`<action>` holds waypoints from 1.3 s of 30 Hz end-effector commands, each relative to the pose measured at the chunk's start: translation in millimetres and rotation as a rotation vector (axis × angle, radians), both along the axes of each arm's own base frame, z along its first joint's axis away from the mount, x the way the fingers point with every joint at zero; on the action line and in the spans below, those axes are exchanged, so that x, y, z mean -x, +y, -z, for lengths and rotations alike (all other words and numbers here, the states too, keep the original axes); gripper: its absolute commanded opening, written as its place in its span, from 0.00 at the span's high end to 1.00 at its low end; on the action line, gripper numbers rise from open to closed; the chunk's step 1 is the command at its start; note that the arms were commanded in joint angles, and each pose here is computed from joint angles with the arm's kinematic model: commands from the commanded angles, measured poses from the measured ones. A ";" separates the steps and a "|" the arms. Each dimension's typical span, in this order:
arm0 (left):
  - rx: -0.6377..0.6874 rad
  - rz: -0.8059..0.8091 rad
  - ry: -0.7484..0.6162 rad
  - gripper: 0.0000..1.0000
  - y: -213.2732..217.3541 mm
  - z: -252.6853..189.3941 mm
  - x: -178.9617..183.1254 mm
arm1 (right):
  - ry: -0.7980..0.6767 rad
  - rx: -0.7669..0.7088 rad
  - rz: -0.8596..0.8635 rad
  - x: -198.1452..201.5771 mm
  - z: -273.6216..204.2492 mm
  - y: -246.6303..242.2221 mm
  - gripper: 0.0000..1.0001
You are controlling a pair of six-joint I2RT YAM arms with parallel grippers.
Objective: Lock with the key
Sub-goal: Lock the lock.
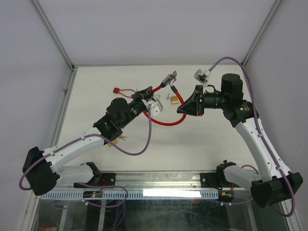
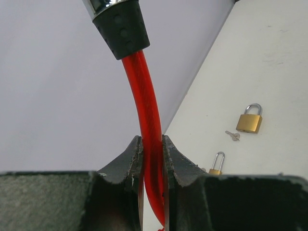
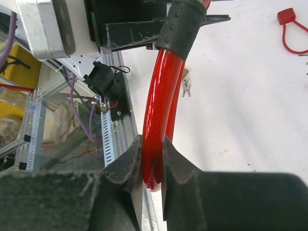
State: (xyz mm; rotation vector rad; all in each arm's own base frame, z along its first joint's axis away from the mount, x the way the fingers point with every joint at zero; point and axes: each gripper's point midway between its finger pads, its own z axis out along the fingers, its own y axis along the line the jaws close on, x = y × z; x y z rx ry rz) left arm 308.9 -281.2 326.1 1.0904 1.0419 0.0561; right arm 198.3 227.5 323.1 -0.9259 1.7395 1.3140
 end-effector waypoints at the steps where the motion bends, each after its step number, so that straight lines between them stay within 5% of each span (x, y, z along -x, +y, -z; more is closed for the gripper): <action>1: -0.026 0.109 0.013 1.00 -5.9 -12.4 15.1 | -0.161 0.008 -0.004 -6.4 -24.8 -8.3 1.00; 32: -0.074 0.216 0.128 1.00 -17.0 1.1 29.9 | -0.226 0.117 0.078 -50.6 -23.0 -22.7 1.00; 39: -0.183 0.134 0.122 1.00 -23.9 35.2 10.9 | -0.475 0.067 0.147 -83.9 20.5 -20.0 1.00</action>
